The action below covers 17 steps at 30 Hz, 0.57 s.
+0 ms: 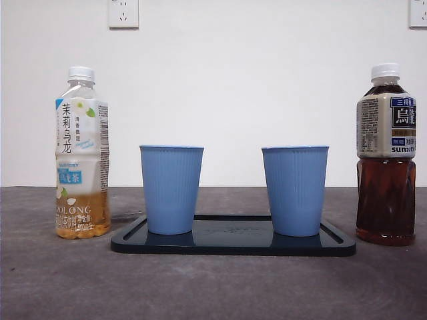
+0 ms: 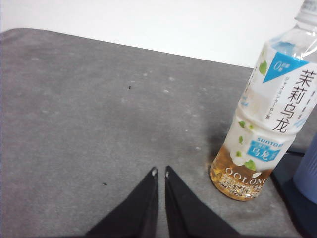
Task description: Pour the drink into the cup
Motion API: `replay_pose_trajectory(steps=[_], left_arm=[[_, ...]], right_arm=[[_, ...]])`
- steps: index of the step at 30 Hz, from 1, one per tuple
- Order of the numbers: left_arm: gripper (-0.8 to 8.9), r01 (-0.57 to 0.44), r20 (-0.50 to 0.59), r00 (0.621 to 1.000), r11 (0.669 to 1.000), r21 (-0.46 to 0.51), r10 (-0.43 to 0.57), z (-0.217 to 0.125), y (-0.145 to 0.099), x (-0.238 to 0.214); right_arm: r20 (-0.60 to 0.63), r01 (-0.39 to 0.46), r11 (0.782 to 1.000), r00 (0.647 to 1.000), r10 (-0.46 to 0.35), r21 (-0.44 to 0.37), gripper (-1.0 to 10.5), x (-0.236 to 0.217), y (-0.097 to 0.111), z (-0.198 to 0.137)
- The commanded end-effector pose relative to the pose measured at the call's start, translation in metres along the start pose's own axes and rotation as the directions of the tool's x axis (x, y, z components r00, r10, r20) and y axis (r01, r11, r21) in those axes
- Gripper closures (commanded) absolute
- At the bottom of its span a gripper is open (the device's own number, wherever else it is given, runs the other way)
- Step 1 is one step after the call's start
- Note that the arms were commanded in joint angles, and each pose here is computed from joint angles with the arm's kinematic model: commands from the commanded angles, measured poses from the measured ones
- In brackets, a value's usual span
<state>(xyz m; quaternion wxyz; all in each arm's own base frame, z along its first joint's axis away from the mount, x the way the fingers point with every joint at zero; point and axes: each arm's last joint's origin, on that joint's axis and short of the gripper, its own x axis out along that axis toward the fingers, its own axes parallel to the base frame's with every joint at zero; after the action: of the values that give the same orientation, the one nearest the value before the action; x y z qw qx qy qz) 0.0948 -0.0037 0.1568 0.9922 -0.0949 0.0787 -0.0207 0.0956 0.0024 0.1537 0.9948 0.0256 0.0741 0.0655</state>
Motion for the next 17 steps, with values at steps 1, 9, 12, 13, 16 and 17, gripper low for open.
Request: replay_pose_trajectory(steps=[1,9,12,13,16,17], left_arm=[[7.98,0.014,-0.008,1.000,0.999,-0.032,-0.014,-0.004,0.000,0.001],[7.98,0.114,0.125,0.988,0.977,-0.179,-0.092,0.048,-0.014,-0.020],[7.98,0.130,0.155,0.983,0.971,-0.201,-0.100,0.086,-0.022,-0.038],[7.99,0.127,0.147,0.984,0.971,-0.201,-0.099,0.095,-0.023,-0.042],[7.98,0.130,0.106,0.988,0.974,-0.187,-0.112,0.124,-0.030,-0.057],[7.98,0.137,0.094,0.988,0.975,-0.176,-0.122,0.135,-0.032,-0.061]], right_arm=[[0.001,-0.083,0.976,0.996,0.085,0.203,9.3,0.000,0.002,-0.001],[0.133,-0.214,0.904,0.975,0.176,0.370,9.4,-0.021,0.010,0.055],[0.128,-0.231,0.900,0.972,0.197,0.371,9.4,-0.039,0.015,0.093],[0.123,-0.237,0.899,0.971,0.206,0.368,9.4,-0.043,0.016,0.101],[0.111,-0.290,0.897,0.957,0.268,0.334,9.4,-0.053,0.021,0.129],[0.106,-0.310,0.894,0.951,0.291,0.324,9.4,-0.057,0.022,0.138]])
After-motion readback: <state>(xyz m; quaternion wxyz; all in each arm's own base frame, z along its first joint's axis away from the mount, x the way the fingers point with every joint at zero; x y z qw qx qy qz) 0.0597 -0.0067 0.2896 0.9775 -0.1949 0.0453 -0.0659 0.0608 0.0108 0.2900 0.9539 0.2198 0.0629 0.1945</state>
